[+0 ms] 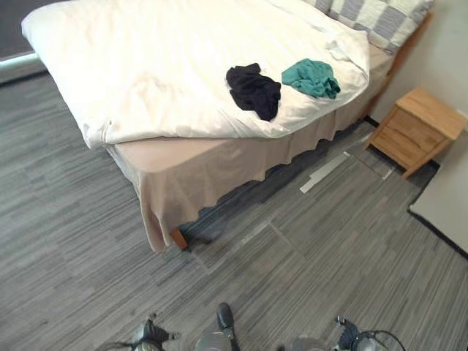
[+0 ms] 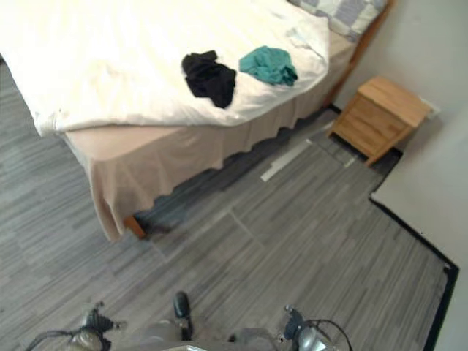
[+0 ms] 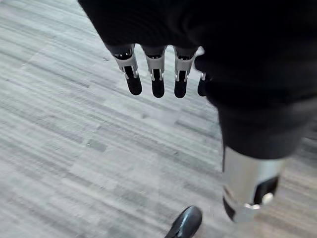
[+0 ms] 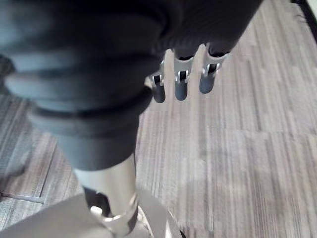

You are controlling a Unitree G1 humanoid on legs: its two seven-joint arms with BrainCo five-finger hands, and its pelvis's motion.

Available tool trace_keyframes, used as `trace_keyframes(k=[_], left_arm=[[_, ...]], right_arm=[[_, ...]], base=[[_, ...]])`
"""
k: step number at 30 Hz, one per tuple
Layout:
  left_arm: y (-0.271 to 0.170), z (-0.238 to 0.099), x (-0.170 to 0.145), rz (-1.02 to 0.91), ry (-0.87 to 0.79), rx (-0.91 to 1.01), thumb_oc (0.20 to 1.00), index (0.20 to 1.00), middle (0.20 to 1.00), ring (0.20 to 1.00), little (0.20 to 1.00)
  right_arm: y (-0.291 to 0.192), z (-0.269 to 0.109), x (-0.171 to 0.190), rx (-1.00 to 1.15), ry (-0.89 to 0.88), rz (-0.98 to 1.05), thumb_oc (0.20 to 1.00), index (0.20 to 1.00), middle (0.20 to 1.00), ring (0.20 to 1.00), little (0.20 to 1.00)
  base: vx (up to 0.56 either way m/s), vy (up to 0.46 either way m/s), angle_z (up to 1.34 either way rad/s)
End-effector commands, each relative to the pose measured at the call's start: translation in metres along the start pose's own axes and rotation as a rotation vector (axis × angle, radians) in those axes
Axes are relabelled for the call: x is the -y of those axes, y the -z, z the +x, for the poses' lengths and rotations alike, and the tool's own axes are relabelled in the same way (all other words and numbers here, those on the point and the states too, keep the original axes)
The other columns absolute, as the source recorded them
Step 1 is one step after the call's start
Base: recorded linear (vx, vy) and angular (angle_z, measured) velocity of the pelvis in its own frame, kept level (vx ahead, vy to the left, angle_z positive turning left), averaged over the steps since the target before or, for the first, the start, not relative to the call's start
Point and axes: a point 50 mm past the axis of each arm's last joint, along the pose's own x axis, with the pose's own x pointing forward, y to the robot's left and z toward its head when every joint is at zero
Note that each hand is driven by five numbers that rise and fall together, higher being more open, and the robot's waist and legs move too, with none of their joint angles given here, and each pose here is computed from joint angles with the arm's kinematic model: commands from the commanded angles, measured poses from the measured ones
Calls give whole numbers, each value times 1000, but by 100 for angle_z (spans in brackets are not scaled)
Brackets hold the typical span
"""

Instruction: Tidy up the quilt and then pick up the clothes from the bed and put them into the laundry hamper.

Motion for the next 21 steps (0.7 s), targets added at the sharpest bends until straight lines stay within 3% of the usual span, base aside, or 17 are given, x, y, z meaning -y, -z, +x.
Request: trace_keyframes(k=[1,9,13,21], left_arm=[[-4,3,-17,-11,-68,23,1000,1000,1000,1000,1000],[-35,5,-16,-2,-79,114,1000,1000,1000,1000,1000],[-38,3,-6,-111,-65,134,1000,1000,1000,1000,1000],[-90,-2,-7,-115,-64,334,1000,1000,1000,1000,1000]], right_arm=[[-20,3,21,94,52,4,1000,1000,1000,1000,1000],[-1,2,-7,-49,-35,68,1000,1000,1000,1000,1000],[5,4,3,-72,-8,100,1000,1000,1000,1000,1000],[33,0,9,-187,34,128,1000,1000,1000,1000,1000]], base=[[579,-284,102],[376,-391,125],[354,-457,53],[164,-128,67]])
